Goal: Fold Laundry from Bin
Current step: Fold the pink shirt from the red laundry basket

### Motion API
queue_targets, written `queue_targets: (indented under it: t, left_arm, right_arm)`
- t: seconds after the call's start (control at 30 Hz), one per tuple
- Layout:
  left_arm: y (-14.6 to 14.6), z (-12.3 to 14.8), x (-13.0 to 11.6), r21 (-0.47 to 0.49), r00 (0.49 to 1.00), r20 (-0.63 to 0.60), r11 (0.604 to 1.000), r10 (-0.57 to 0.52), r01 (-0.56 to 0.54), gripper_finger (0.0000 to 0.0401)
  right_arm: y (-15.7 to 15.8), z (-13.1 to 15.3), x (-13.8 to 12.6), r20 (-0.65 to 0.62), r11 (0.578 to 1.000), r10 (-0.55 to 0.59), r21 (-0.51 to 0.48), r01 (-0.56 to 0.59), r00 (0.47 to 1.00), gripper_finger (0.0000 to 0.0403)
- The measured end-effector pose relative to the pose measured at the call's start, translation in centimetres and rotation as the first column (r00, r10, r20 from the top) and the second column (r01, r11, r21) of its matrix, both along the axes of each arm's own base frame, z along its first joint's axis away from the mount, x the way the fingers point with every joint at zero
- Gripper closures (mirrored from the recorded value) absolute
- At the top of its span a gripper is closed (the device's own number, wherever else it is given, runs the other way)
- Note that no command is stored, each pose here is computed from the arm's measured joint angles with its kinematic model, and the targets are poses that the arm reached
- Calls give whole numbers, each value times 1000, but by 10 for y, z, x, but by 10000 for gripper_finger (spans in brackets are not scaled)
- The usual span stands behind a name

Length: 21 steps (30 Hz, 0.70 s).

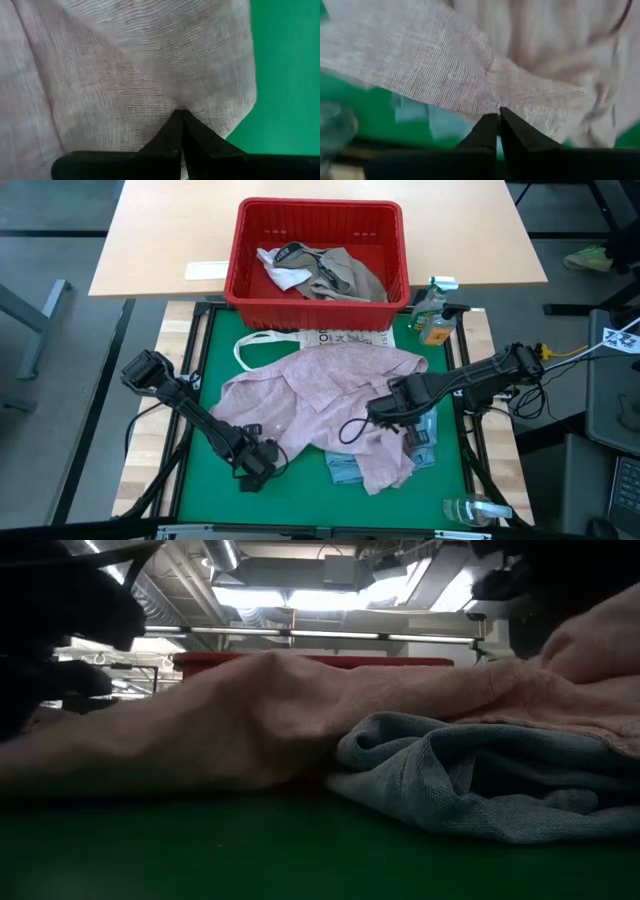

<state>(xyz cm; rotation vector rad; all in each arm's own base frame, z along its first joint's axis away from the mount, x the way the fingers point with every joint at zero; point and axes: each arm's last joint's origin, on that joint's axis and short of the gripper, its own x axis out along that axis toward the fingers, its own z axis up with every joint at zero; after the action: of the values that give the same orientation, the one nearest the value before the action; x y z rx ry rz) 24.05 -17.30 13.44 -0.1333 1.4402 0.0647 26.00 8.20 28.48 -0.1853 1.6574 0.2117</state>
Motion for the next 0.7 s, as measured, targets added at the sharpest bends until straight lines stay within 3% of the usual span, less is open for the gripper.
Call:
queue_targets:
  t: [0.13,0.43,0.7]
  left_arm:
    - [0,0,-2,-73,997,-73,997,-11,5,401]
    - [-1,-2,-11,-208,965,-258,978,-43,-12,401]
    - [4,-2,-17,-203,936,-350,978,-36,-39,401]
  right_arm:
    - [4,0,-12,-103,999,-21,-27,18,995,392]
    - [37,1,-27,-238,972,-82,195,131,968,389]
    - [71,1,-48,-240,986,-95,110,124,966,397]
